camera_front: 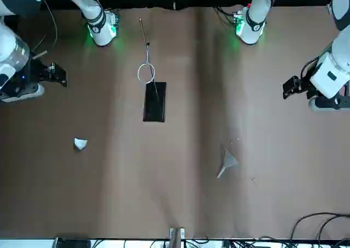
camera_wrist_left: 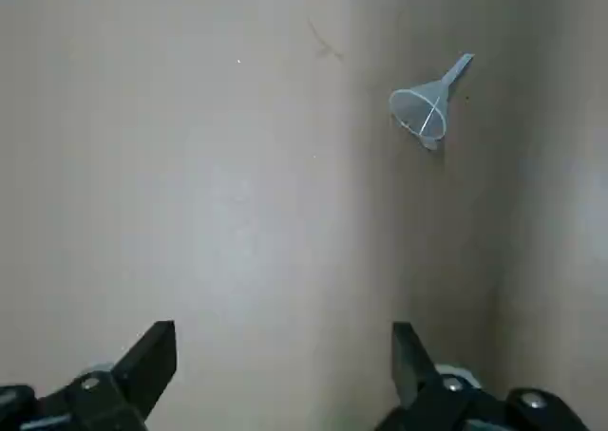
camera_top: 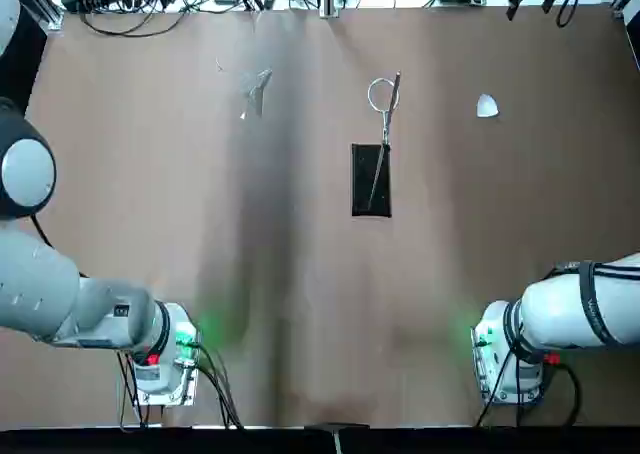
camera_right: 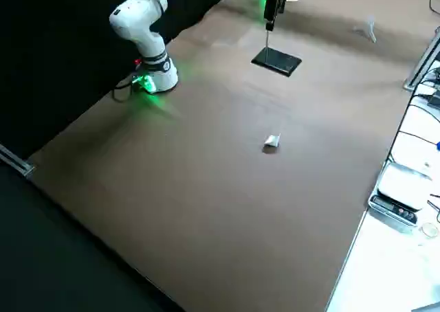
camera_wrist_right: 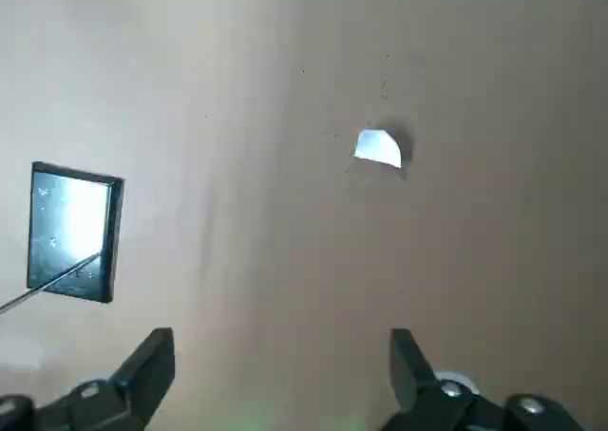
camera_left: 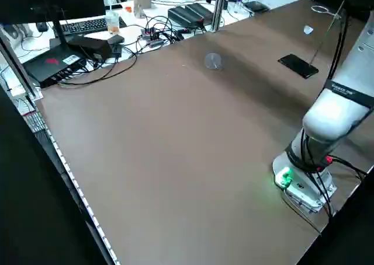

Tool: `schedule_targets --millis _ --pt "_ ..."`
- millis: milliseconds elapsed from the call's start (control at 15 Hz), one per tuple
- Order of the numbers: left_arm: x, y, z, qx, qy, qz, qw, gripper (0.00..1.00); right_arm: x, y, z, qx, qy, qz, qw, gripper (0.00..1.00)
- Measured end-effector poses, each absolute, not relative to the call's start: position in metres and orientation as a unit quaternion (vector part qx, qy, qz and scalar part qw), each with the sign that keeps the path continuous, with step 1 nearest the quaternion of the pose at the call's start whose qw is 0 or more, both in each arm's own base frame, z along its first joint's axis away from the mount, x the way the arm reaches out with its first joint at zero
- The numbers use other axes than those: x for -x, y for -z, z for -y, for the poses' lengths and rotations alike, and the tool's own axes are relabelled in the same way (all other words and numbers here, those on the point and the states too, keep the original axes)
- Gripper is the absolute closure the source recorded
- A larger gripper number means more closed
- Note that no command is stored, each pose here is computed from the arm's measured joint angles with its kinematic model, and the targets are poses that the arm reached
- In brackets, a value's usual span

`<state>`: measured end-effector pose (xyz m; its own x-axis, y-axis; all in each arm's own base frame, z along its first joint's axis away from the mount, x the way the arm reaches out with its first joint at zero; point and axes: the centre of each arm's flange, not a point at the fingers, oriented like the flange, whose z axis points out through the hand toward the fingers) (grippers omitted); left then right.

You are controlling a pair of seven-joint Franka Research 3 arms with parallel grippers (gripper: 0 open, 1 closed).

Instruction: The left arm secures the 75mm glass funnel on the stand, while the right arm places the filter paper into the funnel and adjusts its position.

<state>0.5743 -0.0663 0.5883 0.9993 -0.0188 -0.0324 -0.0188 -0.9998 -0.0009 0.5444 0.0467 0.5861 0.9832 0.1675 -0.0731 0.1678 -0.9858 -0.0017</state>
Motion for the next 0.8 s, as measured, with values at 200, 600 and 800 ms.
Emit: schedule_targets --millis 200,600,800 --pt "-0.574 -0.588 0.066 1.000 -0.016 -0.011 0.001 0.00 -0.545 -0.585 -0.042 -0.996 0.037 -0.079 0.002 0.00" --pt "-0.600 -0.529 0.016 0.995 -0.067 0.055 -0.054 0.00 -0.546 -0.584 -0.012 -0.998 0.038 -0.052 -0.001 0.00" --pt "-0.631 -0.461 -0.015 0.982 -0.082 0.115 -0.124 0.00 -0.545 -0.579 -0.021 -0.997 0.044 -0.060 -0.002 0.00"
